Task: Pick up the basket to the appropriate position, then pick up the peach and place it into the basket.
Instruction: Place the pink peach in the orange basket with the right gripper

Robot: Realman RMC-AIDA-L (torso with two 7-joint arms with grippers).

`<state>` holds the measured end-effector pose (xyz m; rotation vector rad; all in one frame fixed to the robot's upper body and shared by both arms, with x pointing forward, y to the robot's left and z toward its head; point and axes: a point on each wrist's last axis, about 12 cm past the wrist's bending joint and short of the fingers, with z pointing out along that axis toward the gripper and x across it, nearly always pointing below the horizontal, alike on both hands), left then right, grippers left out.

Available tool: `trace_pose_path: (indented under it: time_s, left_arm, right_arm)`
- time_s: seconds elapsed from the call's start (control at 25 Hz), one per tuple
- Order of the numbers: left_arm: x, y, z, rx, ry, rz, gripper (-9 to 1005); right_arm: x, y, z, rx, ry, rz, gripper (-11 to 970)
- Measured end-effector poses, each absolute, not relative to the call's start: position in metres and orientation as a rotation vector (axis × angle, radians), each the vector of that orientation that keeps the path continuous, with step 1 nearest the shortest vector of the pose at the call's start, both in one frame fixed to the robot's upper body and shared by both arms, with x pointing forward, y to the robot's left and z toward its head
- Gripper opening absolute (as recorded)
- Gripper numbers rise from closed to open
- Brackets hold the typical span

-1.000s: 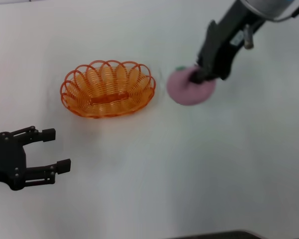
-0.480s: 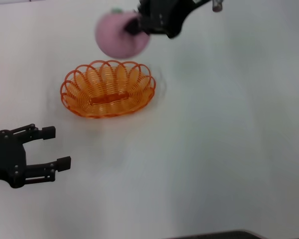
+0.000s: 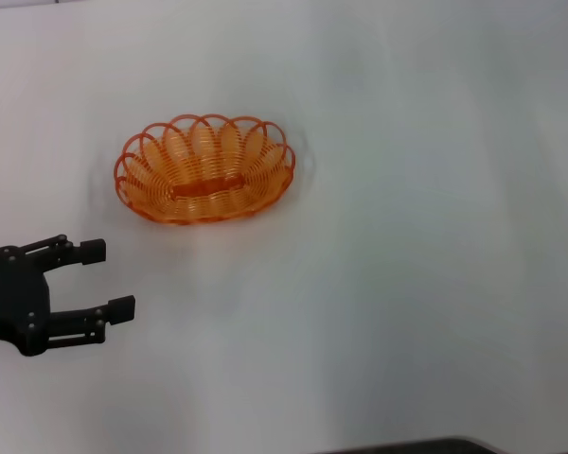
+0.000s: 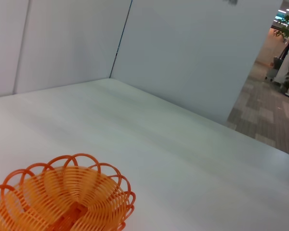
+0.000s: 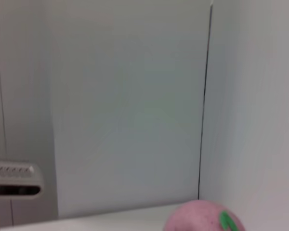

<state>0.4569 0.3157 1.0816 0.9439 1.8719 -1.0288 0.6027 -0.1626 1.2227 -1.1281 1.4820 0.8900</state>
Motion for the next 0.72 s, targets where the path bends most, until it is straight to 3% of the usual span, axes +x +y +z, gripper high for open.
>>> trace_pose_path:
  time_s: [0.72]
  left_arm:
    - [0.46,0.314,1.082,0.947,1.868,-1.026,873]
  right_arm:
    - [0.601,-0.151,1.102,-1.019,1.658,0.885,49]
